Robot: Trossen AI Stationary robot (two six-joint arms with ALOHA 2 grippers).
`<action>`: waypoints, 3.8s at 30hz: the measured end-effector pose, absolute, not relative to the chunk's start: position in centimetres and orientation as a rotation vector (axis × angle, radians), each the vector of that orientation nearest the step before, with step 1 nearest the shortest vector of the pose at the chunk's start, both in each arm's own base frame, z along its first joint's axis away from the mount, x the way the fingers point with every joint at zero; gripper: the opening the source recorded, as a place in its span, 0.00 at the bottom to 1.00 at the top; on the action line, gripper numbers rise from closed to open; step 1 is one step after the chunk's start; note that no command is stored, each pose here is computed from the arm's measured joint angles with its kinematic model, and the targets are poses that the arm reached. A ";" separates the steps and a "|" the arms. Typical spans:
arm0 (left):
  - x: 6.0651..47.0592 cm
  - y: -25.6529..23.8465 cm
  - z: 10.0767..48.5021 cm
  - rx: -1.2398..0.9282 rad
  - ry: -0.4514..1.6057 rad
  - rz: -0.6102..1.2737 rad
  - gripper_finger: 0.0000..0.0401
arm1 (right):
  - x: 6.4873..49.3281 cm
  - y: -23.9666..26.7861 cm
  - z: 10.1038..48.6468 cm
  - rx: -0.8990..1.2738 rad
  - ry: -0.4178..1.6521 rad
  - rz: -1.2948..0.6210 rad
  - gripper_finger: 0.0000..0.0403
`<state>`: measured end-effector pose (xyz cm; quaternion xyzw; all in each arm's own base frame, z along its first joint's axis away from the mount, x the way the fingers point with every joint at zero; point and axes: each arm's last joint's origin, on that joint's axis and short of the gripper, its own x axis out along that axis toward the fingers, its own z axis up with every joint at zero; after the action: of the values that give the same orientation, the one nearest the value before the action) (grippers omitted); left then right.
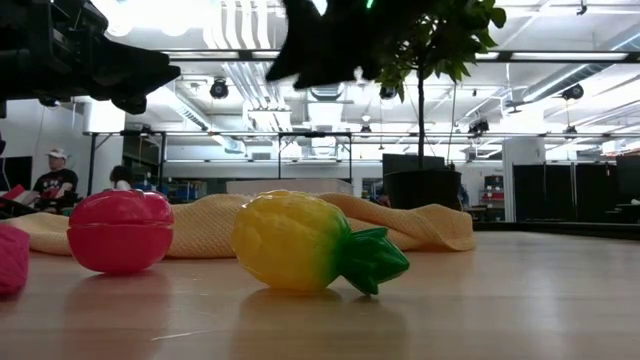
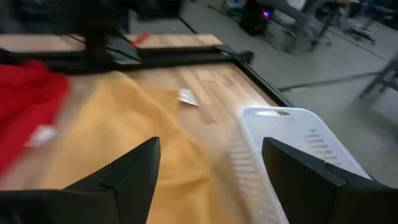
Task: Pick and placing Produce into tupperware
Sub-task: Put the green cabbage into the white bin
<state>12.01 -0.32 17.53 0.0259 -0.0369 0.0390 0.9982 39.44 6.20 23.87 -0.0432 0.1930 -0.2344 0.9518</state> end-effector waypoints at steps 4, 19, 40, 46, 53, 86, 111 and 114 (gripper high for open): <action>12.0 -0.3 17.5 0.052 -0.074 0.078 0.38 | 37.6 9.1 24.8 -0.094 0.417 -0.460 0.66; 12.0 -0.3 17.5 0.050 -0.076 0.078 0.38 | 25.6 18.9 27.1 0.111 0.710 -0.224 0.62; 12.0 -0.3 17.6 0.050 -0.081 0.078 0.38 | 17.1 23.7 26.3 0.585 1.170 -0.198 0.59; 12.0 -0.3 17.6 0.050 -0.080 0.078 0.38 | 17.1 24.2 24.4 0.633 1.319 -0.319 0.63; 12.0 -0.3 17.7 0.048 -0.093 0.079 0.38 | 18.9 25.5 22.4 0.635 1.436 -0.298 0.77; 11.9 -0.3 18.2 0.050 -0.147 0.081 0.38 | 21.1 26.6 14.5 0.348 1.564 -0.420 0.72; 11.9 -0.3 18.2 0.049 -0.146 0.081 0.38 | 21.7 25.8 14.8 0.342 1.561 -0.438 0.48; 11.9 -0.3 18.2 0.049 -0.147 0.081 0.38 | 22.0 25.5 14.8 0.336 1.542 -0.445 0.47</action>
<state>11.92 -0.32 18.23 0.0246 -0.0732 0.0402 0.9962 22.05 25.55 14.82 0.1500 0.6876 -0.1983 0.6822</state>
